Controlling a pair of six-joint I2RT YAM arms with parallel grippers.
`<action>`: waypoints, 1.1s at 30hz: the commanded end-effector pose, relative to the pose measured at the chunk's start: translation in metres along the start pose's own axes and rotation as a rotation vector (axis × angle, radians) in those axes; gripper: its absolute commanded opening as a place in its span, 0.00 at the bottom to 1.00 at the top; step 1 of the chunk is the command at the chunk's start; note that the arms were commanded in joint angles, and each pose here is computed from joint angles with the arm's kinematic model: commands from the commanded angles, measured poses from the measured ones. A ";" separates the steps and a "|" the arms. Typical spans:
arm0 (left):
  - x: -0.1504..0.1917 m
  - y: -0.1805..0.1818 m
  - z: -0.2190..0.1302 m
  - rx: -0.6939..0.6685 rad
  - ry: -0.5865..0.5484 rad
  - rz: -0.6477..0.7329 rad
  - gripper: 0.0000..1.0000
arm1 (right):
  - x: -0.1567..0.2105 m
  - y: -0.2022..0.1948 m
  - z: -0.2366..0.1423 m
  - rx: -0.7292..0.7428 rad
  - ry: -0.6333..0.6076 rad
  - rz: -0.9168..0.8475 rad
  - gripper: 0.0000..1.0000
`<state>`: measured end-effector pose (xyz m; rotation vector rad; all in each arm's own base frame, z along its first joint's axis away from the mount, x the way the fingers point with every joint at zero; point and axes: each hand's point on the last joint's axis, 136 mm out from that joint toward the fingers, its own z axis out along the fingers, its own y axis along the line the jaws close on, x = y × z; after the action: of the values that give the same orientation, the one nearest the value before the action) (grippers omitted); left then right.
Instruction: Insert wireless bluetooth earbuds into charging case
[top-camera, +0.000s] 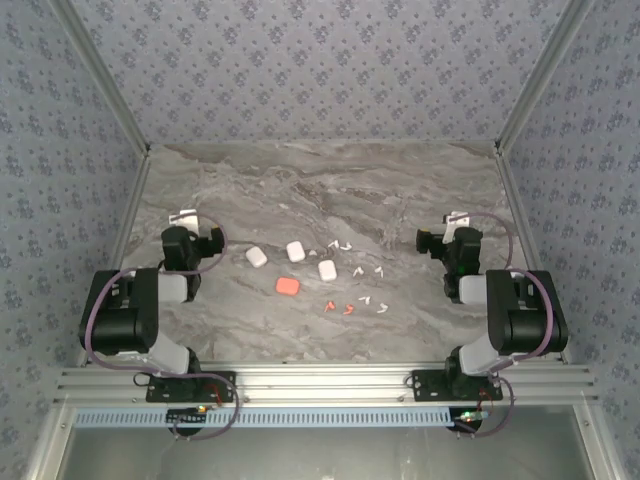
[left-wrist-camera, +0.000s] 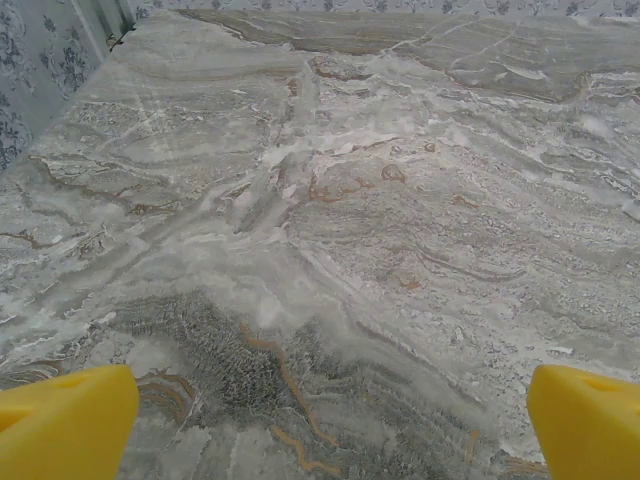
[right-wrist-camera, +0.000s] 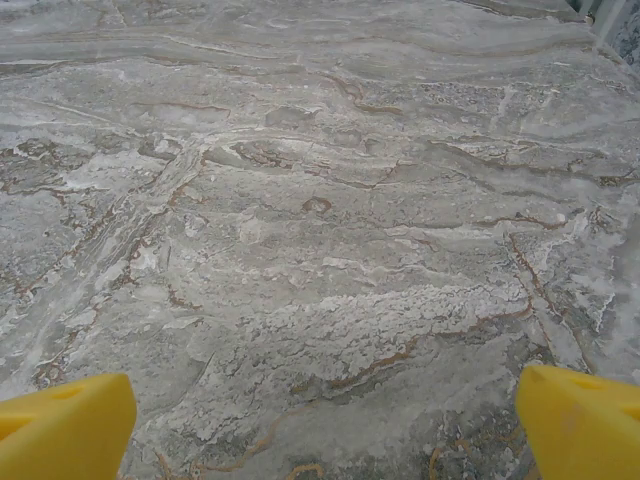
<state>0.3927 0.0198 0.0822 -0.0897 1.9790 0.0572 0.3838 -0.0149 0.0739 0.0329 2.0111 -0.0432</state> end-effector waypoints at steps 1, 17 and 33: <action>-0.008 -0.004 0.001 0.014 -0.018 -0.001 0.99 | -0.013 -0.001 0.003 -0.002 -0.034 -0.010 1.00; -0.008 -0.004 0.001 0.014 -0.019 -0.003 0.99 | -0.013 -0.001 0.003 -0.003 -0.034 -0.011 1.00; -0.031 -0.006 -0.022 0.030 -0.066 0.005 0.99 | -0.037 -0.004 -0.011 -0.004 -0.024 0.010 1.00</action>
<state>0.3893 0.0169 0.0919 -0.0799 1.9715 0.0448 0.3827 -0.0161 0.0784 0.0345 2.0244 -0.0368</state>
